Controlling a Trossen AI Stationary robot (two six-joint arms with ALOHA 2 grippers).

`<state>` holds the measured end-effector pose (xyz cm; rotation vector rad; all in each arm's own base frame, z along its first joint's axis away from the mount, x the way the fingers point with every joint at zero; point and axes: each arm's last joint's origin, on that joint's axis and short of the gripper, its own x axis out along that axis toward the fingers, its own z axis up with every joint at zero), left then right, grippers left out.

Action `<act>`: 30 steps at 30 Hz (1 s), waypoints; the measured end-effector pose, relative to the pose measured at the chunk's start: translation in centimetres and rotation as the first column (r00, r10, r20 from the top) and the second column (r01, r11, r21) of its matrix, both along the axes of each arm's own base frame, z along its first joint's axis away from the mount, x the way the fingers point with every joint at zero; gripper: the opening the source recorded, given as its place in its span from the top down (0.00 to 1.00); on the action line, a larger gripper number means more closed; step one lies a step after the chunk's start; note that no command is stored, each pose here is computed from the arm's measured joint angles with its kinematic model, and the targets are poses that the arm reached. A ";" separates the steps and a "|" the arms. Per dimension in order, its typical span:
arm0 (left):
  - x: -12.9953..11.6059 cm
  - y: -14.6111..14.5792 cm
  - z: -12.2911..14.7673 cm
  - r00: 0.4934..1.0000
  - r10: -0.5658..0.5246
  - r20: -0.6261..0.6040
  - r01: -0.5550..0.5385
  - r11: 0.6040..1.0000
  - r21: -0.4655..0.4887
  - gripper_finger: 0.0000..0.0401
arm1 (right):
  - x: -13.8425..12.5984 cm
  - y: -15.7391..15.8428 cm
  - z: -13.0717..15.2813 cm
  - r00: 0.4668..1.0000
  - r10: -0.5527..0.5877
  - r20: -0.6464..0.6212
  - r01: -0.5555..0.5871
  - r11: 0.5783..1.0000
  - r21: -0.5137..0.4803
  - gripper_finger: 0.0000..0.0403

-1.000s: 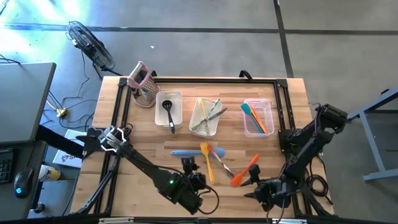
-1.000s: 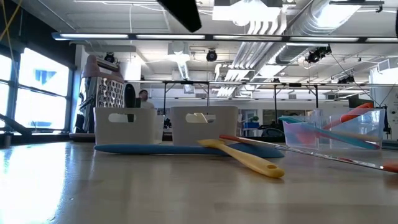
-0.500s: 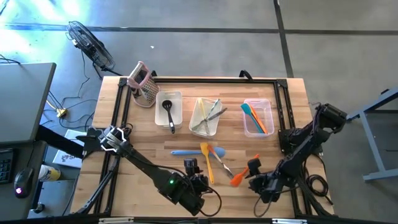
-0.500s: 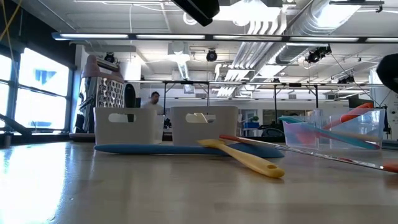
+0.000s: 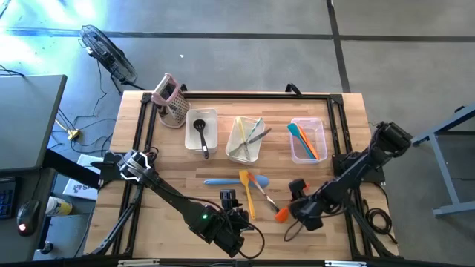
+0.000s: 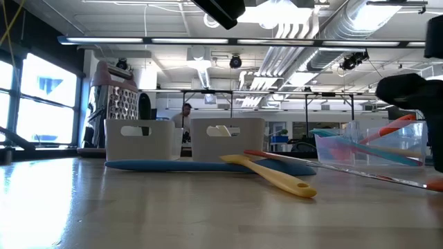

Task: Pick & Place Kitchen Items
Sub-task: Put the orange spatula into the transparent bin

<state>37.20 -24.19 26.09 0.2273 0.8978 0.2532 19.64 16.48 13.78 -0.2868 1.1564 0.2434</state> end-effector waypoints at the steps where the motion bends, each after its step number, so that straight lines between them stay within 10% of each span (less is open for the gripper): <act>1: 0.0 0.0 0.0 1.000 -0.001 0.000 0.001 1.000 0.001 0.48 | 0.1 -0.2 0.0 1.000 0.005 -0.005 -0.005 1.000 -0.003 0.50; 30: 0.0 0.0 0.0 1.000 -0.017 -0.003 0.017 1.000 0.017 0.48 | 2.6 -1.9 -1.6 0.998 0.026 -0.062 -0.023 0.998 0.057 0.61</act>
